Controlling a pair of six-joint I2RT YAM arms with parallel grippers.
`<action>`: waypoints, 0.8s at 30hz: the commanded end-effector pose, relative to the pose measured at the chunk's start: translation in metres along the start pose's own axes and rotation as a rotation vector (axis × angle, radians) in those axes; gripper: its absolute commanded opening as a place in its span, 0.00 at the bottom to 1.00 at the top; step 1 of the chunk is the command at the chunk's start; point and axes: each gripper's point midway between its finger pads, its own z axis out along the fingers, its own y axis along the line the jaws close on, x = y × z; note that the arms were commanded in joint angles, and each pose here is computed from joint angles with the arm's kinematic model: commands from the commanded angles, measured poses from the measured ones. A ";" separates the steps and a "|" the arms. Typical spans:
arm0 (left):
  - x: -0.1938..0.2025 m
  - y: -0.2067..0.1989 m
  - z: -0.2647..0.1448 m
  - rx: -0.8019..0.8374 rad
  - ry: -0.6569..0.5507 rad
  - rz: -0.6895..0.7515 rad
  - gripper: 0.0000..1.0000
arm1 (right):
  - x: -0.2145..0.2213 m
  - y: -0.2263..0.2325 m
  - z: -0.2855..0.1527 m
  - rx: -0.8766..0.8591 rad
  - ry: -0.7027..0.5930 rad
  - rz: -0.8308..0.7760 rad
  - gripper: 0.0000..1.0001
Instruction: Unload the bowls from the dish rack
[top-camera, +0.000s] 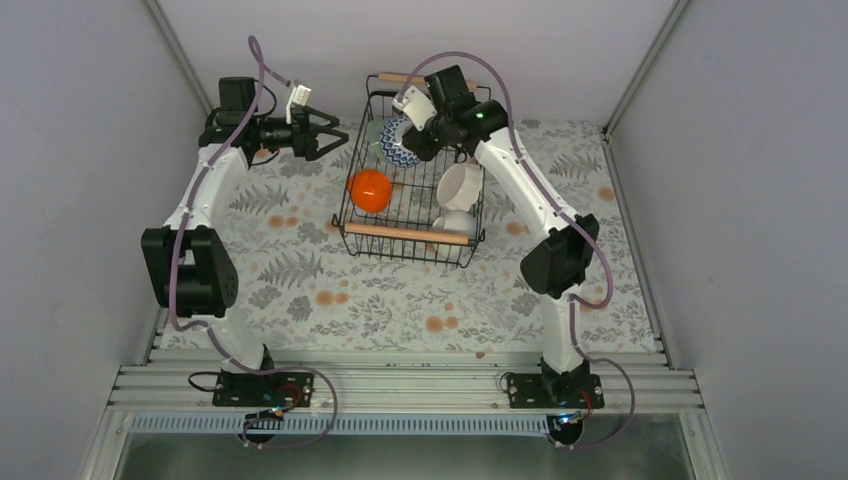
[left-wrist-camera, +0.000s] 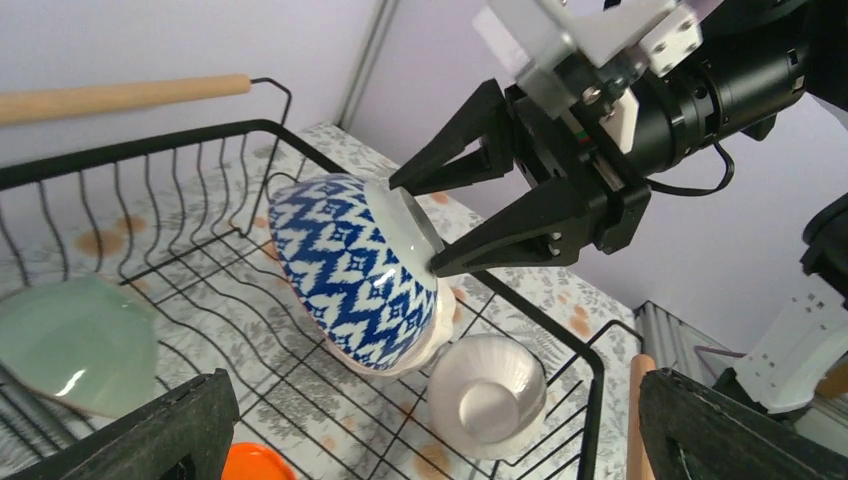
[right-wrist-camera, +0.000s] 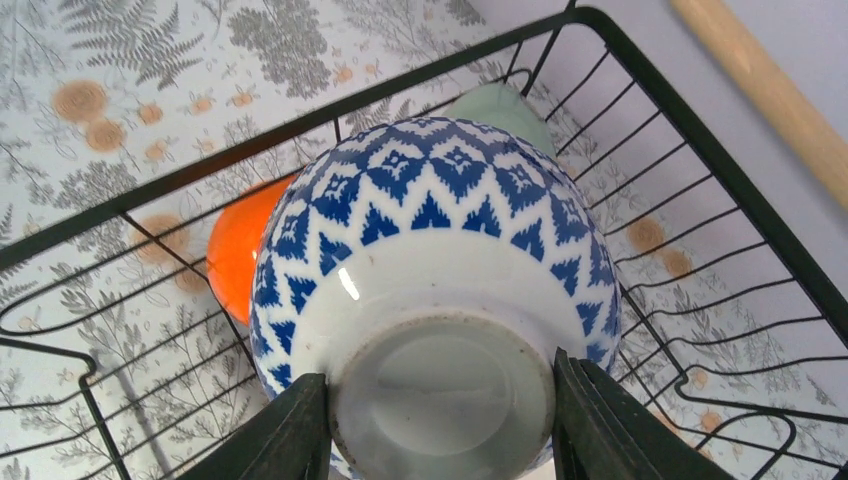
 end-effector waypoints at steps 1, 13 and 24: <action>-0.012 -0.012 0.015 0.096 -0.007 0.012 1.00 | -0.049 -0.008 -0.046 0.020 -0.185 0.018 0.13; 0.000 0.002 0.066 0.149 0.053 -0.063 1.00 | -0.070 -0.007 -0.073 0.015 -0.264 0.024 0.14; 0.002 0.001 0.088 0.213 0.070 -0.112 1.00 | -0.075 -0.001 -0.074 -0.022 -0.291 0.035 0.14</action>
